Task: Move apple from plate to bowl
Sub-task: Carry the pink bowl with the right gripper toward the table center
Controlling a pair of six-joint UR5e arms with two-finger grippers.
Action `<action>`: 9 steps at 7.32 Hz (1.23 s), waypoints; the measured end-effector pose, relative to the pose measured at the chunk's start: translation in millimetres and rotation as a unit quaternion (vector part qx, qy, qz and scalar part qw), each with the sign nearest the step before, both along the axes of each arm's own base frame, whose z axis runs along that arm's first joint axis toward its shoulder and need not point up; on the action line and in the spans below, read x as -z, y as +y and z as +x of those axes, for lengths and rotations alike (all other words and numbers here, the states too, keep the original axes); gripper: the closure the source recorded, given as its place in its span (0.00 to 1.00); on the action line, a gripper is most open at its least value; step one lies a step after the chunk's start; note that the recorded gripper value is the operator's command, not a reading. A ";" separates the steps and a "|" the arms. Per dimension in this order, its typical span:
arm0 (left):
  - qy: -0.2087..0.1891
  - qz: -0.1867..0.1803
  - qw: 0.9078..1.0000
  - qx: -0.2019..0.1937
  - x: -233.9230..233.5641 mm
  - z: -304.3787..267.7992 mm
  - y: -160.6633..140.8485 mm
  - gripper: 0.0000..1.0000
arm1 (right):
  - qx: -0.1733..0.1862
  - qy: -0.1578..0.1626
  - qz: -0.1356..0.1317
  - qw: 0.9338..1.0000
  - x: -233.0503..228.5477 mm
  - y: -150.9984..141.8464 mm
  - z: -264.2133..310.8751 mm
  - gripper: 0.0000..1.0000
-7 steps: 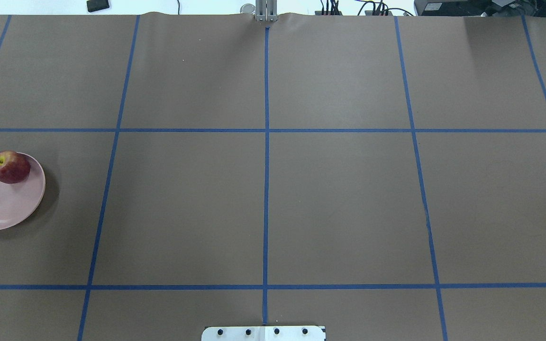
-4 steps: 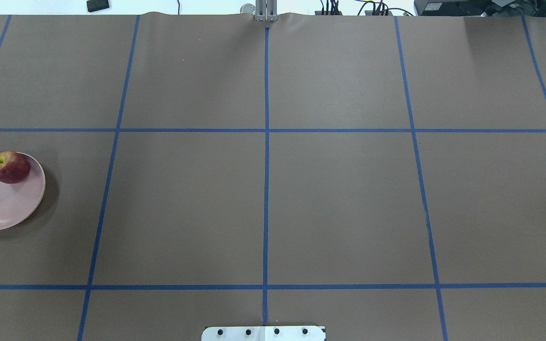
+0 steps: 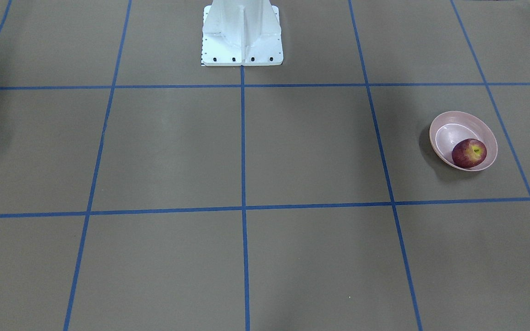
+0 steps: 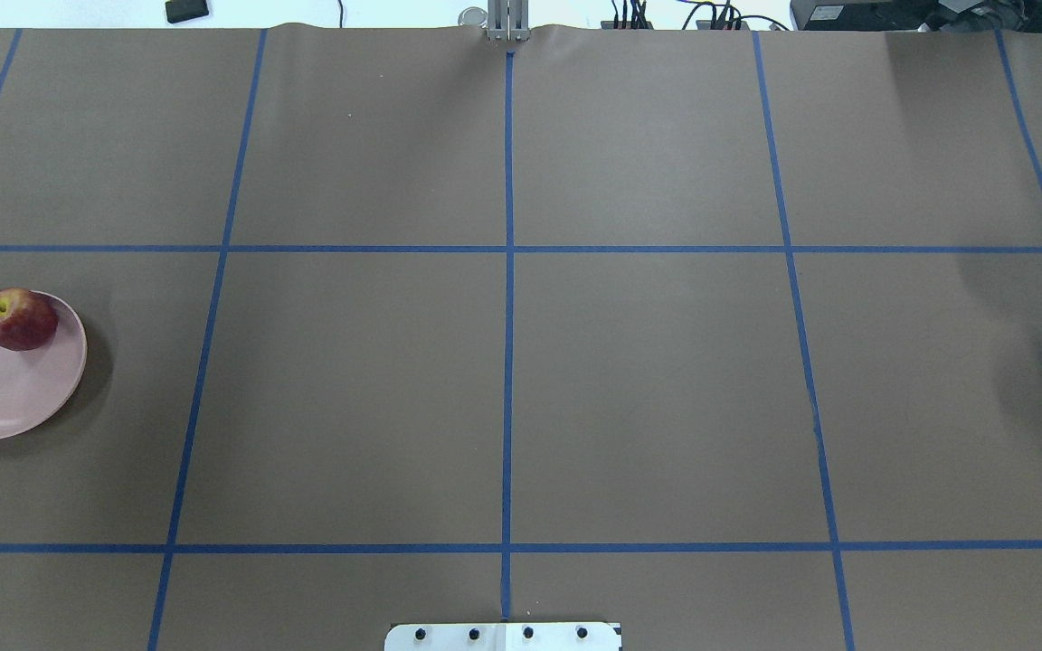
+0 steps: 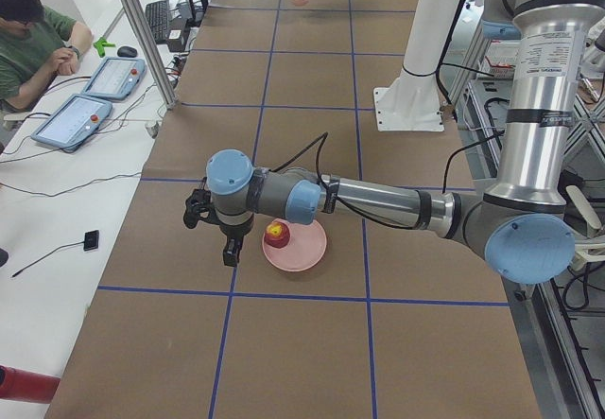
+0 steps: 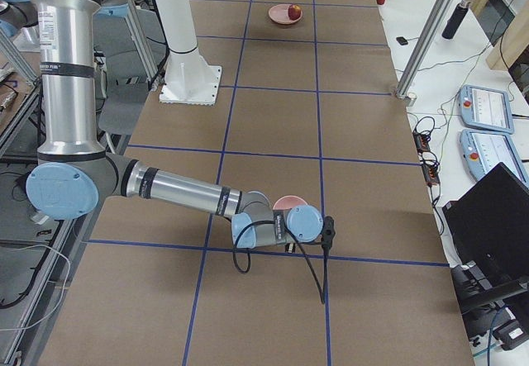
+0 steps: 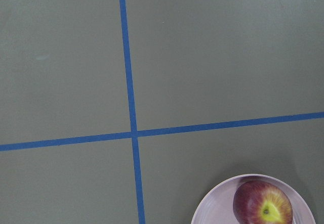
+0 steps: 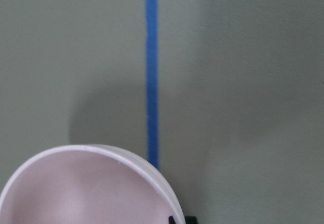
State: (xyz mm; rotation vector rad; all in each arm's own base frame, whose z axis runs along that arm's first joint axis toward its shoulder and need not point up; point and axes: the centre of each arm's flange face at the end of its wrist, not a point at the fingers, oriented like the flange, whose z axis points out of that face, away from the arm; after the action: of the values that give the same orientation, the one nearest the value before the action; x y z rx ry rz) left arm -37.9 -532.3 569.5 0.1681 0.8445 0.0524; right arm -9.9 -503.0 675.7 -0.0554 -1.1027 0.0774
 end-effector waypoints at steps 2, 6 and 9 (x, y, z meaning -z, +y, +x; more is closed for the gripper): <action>0.001 0.005 1.000 0.000 4.6 0.1 -1.9 0.02 | -0.003 -0.013 0.027 1.000 106.2 -53.3 -42.7 1.00; 0.001 0.003 1.000 0.000 0.9 0.1 0.3 0.02 | 0.022 0.005 0.044 0.999 325.4 -92.1 -219.0 1.00; 0.000 -0.006 1.000 0.002 -13.1 0.5 0.3 0.02 | 0.021 0.045 0.018 0.999 445.5 -47.8 -356.6 1.00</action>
State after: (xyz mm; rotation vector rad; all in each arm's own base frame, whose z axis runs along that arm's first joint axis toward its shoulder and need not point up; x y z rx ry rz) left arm -37.4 -532.0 582.5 0.1590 0.8437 0.0433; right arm -366.5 -550.9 230.2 -0.0421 -1.0116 0.0215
